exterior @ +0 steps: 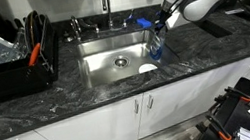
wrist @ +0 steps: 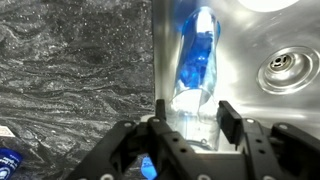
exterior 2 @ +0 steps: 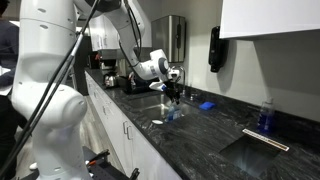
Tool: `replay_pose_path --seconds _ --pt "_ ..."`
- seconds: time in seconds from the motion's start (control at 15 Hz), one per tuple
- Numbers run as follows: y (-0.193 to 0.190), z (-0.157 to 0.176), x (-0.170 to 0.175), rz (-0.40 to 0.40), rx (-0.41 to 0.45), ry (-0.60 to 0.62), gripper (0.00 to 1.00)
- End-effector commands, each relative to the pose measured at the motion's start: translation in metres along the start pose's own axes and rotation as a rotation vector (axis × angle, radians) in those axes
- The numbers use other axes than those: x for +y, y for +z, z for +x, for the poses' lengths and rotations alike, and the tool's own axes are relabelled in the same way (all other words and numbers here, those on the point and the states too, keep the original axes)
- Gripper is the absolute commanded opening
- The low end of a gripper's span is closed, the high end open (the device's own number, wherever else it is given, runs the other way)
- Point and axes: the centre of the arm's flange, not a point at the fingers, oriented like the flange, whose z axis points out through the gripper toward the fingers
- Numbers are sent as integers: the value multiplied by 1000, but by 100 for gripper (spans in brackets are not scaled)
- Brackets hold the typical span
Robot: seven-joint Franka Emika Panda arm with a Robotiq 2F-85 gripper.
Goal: Move the bottle from the base top and put it in the sink
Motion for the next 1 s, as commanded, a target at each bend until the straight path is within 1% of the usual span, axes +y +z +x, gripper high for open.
replay_pose_path --seconds 0.0,0.2,0.47,0.73,0.93 --pt "18 -6 7 7 96 -58 29" --pt "29 -16 7 3 129 -113 29" --pt "33 -21 3 -4 141 -135 29" --pt "34 -23 -2 -6 136 -117 29" --pt "38 -25 -1 -11 105 -70 29"
